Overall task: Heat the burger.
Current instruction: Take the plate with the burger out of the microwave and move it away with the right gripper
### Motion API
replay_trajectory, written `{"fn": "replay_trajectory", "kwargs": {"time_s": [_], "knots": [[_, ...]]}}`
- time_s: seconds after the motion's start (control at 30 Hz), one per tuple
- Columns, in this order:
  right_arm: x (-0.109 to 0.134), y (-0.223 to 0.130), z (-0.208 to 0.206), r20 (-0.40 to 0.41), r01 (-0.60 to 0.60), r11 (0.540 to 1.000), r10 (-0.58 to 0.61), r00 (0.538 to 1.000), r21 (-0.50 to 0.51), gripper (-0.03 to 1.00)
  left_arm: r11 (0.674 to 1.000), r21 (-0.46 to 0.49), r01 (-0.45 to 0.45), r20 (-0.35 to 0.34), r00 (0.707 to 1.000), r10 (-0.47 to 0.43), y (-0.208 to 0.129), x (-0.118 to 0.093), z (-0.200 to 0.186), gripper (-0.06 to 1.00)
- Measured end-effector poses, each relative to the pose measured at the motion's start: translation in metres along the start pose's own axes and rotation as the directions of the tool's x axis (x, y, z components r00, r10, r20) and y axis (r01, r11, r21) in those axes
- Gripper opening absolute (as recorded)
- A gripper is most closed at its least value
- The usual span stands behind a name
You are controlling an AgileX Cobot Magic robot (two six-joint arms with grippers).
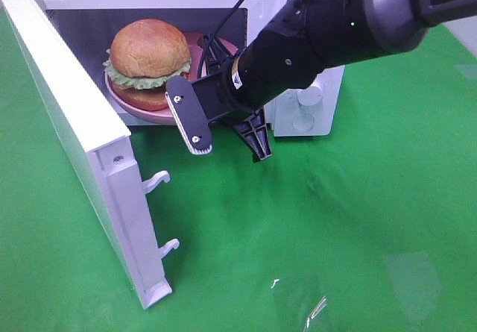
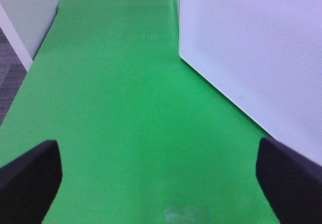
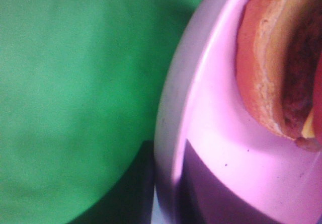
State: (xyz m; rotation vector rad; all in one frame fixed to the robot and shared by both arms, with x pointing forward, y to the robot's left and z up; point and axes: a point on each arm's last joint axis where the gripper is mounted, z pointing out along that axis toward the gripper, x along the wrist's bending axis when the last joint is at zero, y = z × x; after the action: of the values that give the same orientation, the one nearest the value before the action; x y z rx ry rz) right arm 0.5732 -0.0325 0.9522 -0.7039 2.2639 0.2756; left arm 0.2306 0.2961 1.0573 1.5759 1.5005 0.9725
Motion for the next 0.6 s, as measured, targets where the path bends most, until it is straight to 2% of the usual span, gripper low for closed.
{"fn": "replay_trajectory", "kwargs": {"time_s": [0.23, 0.6], "knots": [[0.014, -0.001, -0.019, 0.021, 0.059, 0.998, -0.059, 0.998, -0.018, 0.10, 1.000, 0.000, 0.000, 0.000, 1.000, 0.000, 0.000, 0.000, 0.000, 0.97], [0.021, -0.003, -0.056, 0.061, 0.064, 0.998, -0.062, 0.996, -0.027, 0.10, 1.000, 0.000, 0.000, 0.000, 1.000, 0.000, 0.000, 0.000, 0.000, 0.97]]}}
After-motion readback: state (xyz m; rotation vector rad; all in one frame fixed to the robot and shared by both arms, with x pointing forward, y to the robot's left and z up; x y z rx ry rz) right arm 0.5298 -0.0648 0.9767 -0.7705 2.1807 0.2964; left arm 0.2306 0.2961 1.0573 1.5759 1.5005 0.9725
